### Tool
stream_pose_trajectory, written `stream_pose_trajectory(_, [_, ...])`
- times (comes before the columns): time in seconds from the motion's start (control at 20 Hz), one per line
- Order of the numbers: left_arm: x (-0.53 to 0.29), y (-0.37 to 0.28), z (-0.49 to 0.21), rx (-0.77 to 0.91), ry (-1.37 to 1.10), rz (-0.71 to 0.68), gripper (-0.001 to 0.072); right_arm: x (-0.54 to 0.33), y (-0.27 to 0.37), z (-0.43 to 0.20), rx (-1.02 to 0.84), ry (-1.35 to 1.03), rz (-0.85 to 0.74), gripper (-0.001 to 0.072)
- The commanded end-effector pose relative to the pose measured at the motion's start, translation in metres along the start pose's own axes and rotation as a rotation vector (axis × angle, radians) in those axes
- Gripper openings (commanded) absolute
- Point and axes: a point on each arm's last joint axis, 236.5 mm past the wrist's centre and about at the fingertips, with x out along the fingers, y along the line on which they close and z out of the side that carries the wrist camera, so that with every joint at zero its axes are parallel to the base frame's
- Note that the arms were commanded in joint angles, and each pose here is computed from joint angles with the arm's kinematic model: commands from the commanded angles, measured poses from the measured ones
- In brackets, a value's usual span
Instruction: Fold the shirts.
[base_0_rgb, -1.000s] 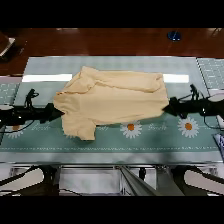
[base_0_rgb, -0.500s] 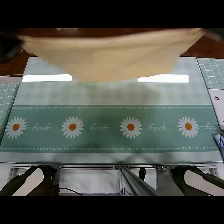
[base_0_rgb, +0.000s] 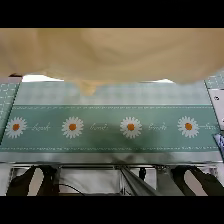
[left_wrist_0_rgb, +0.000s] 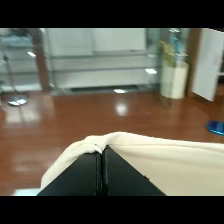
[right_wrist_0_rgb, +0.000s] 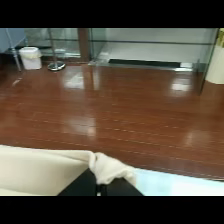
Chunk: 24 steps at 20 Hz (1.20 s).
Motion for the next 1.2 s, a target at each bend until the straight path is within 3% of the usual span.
stream_pose_trajectory(0.0, [-0.067, 0.014, 0.021, 0.087, -0.086, 0.188, 0.0015, -0.042, -0.003, -0.017, -0.011, 0.009, -0.105, 0.0022])
stream_pose_trajectory(0.2, [-0.084, 0.01, 0.017, 0.08, -0.082, 0.162, 0.0015, -0.042, -0.011, -0.039, 0.02, 0.058, -0.14, 0.0022])
stream_pose_trajectory(0.35, [-0.054, 0.019, -0.01, 0.053, 0.008, 0.149, 0.0015, -0.019, -0.02, -0.07, 0.063, 0.158, -0.125, 0.0022])
stream_pose_trajectory(0.85, [0.149, 0.02, -0.302, -0.315, 0.723, -0.033, 0.0015, 0.162, -0.059, -0.24, 0.331, 0.583, 0.103, 0.0022])
stream_pose_trajectory(1.0, [0.205, -0.001, -0.37, -0.333, 0.804, -0.07, 0.0016, 0.236, -0.083, -0.289, 0.458, 0.634, 0.135, 0.0022])
stream_pose_trajectory(1.15, [0.254, -0.002, -0.419, -0.431, 0.802, -0.007, 0.0016, 0.297, -0.108, -0.338, 0.574, 0.688, 0.136, 0.0022])
